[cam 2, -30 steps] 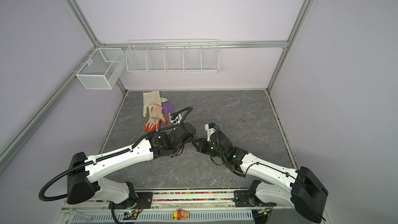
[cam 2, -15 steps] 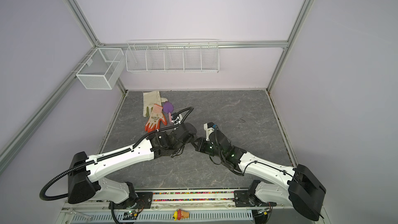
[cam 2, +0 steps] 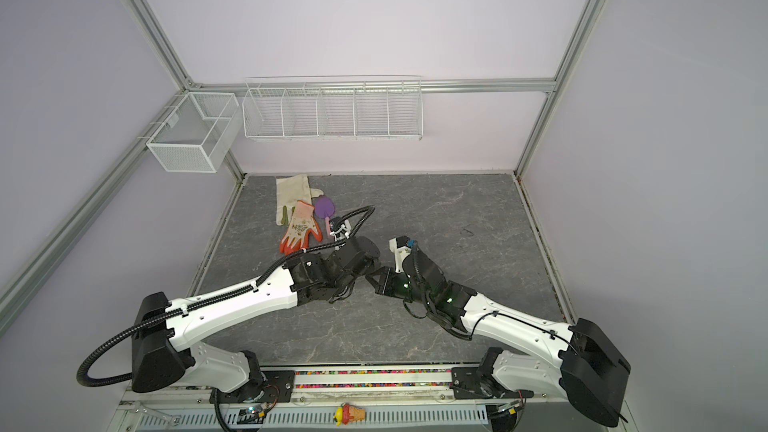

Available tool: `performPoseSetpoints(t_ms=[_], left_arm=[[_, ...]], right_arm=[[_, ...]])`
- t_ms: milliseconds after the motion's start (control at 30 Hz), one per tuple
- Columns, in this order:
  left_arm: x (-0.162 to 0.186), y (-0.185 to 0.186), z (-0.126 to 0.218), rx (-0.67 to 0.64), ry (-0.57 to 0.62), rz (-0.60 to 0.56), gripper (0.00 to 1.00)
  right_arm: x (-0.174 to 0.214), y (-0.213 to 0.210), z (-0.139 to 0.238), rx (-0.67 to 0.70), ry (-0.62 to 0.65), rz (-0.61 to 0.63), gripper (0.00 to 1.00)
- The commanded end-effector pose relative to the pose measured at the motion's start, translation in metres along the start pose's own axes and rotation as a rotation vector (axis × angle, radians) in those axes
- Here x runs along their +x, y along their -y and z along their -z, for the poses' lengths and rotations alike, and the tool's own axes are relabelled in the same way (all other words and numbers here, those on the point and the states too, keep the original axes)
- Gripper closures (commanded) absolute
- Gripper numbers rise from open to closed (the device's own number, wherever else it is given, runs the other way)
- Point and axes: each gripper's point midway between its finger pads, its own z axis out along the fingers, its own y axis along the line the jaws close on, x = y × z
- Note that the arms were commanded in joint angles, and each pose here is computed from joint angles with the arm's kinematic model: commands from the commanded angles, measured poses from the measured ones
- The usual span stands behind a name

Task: Unlock with the key
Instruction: 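Bring the blue padlock toward the right gripper's key while the right arm advances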

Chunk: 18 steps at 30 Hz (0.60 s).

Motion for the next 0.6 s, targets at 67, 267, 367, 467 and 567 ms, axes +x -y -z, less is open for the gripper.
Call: performPoseSetpoints(t_ms=[67, 267, 367, 467, 567], left_arm=[[-0.009, 0.007, 0.005, 0.018, 0.015, 0.03, 1.0], [-0.005, 0.011, 0.004, 0.039, -0.007, 0.039, 1.0], [-0.007, 0.012, 0.007, 0.047, -0.003, 0.038, 1.0], [-0.006, 0.012, 0.007, 0.051, -0.01, 0.041, 1.0], [-0.004, 0.011, 0.007, 0.049, -0.017, 0.039, 1.0]], right_arm=[[-0.009, -0.007, 0.004, 0.003, 0.034, 0.008, 0.94], [-0.012, -0.008, 0.004, 0.02, 0.036, 0.018, 0.94], [-0.014, -0.007, 0.005, 0.016, 0.044, 0.015, 0.94], [-0.018, -0.006, 0.007, 0.026, 0.057, 0.013, 0.94], [-0.021, -0.005, 0.009, 0.042, 0.073, 0.023, 0.94]])
